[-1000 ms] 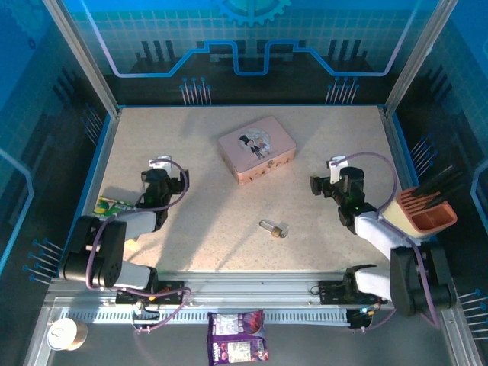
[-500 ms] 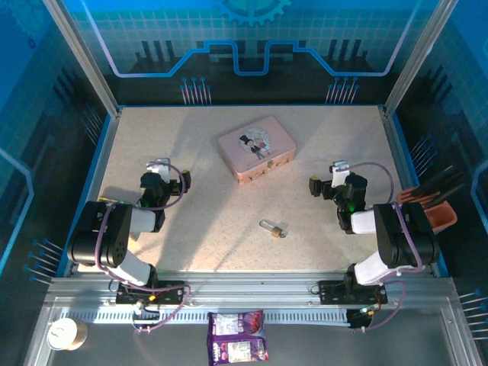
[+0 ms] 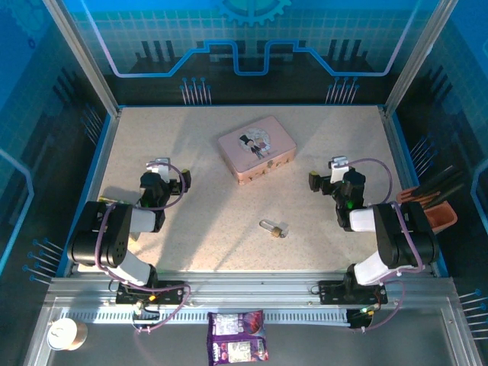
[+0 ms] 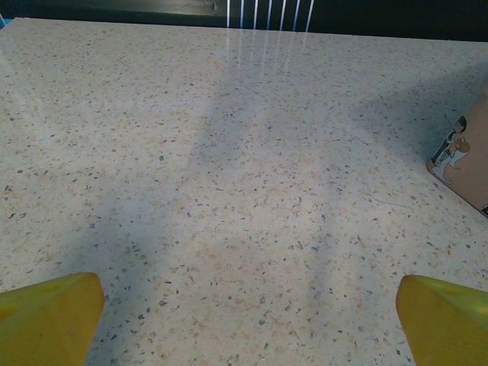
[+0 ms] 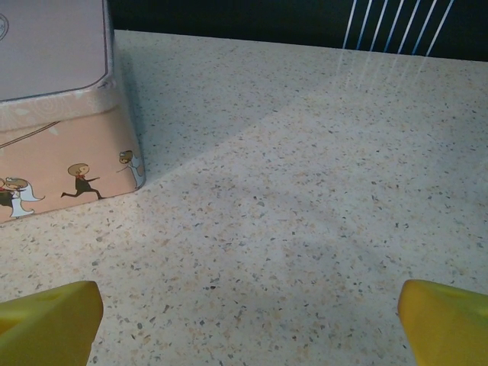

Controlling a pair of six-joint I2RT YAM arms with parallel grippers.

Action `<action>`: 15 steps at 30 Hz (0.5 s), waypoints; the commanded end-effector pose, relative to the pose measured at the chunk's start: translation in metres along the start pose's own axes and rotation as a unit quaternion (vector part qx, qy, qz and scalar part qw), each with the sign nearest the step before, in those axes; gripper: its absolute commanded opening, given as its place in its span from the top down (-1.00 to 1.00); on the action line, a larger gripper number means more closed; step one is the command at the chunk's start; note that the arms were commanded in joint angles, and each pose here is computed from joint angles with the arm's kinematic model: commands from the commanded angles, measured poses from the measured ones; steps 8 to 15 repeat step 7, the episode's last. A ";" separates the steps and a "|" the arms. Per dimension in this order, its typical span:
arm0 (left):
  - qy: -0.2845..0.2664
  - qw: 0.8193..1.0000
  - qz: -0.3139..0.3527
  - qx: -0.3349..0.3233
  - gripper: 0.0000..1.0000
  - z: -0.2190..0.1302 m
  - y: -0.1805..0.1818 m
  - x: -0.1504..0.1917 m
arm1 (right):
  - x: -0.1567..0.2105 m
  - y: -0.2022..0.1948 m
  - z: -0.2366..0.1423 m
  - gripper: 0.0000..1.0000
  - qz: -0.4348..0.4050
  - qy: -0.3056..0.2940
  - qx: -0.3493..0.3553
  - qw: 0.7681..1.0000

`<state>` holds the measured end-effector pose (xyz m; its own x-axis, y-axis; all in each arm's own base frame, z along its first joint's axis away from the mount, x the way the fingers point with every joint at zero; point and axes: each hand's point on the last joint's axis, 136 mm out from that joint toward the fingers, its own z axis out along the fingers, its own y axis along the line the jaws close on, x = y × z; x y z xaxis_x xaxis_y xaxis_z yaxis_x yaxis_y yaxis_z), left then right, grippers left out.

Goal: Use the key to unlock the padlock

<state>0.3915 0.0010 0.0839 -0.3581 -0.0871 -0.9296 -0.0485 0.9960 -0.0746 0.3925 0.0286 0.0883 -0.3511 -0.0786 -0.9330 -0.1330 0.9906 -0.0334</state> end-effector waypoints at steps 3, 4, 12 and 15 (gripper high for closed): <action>-0.021 1.000 -0.004 0.009 -0.99 0.002 -0.002 -0.014 | -0.012 0.003 0.003 -0.99 -0.001 -0.016 -0.018 1.000; -0.021 1.000 -0.004 0.009 -0.98 0.002 -0.002 -0.014 | -0.013 0.003 0.003 -0.99 -0.003 -0.017 -0.015 1.000; -0.020 1.000 -0.004 0.009 -0.99 0.002 -0.002 -0.013 | -0.012 0.004 0.003 -0.99 -0.016 -0.017 0.002 1.000; -0.020 1.000 -0.004 0.009 -0.99 0.002 -0.002 -0.013 | -0.012 0.004 0.003 -0.99 -0.016 -0.017 0.002 1.000</action>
